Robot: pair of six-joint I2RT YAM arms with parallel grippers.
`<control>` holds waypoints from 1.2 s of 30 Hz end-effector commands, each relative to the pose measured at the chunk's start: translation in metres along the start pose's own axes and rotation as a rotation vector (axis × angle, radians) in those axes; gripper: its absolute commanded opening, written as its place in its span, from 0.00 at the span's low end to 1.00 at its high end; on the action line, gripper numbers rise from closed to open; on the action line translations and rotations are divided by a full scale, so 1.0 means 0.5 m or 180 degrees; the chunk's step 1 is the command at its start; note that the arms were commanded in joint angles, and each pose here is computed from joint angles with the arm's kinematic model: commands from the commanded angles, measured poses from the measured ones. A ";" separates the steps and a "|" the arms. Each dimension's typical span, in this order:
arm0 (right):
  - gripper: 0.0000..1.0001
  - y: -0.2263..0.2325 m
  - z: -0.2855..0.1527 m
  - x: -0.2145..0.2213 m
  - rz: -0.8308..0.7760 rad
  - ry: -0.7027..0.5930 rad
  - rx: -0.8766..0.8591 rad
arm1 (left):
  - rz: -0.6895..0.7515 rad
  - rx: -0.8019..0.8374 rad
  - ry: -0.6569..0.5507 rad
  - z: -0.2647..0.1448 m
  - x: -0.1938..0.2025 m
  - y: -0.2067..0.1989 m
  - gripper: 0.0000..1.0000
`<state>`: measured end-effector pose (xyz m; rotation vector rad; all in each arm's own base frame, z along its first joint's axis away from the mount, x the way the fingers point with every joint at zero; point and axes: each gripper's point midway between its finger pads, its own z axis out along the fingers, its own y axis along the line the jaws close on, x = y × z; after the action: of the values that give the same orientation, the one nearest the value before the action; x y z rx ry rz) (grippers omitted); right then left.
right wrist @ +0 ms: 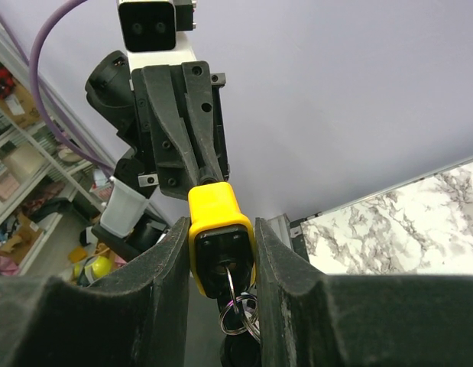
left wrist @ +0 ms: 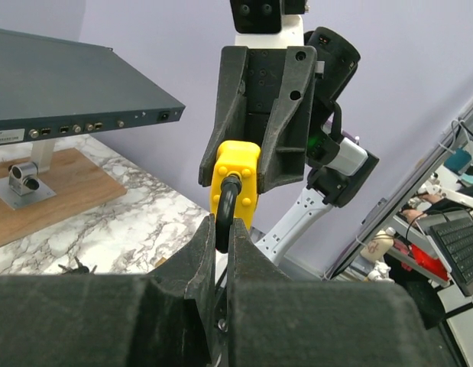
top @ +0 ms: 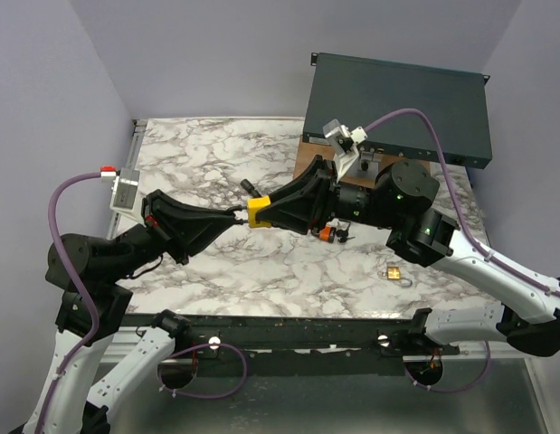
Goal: Lock with the key
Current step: Lock the lock.
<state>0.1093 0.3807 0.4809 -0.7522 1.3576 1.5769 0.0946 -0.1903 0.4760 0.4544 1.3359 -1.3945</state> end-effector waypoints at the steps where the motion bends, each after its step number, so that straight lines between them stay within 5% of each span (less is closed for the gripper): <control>1: 0.01 0.003 0.041 0.036 -0.0084 0.0079 -0.0082 | -0.0468 -0.0169 0.0335 0.024 0.063 0.060 0.00; 36: 0.01 -0.062 0.050 0.108 -0.0277 0.0421 0.0316 | -0.0500 0.0256 0.0714 0.065 0.087 -0.003 0.00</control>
<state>0.1262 0.3779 0.4856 -0.7250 1.3305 1.4112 0.1051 -0.2090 0.4732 0.4292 1.4058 -1.4376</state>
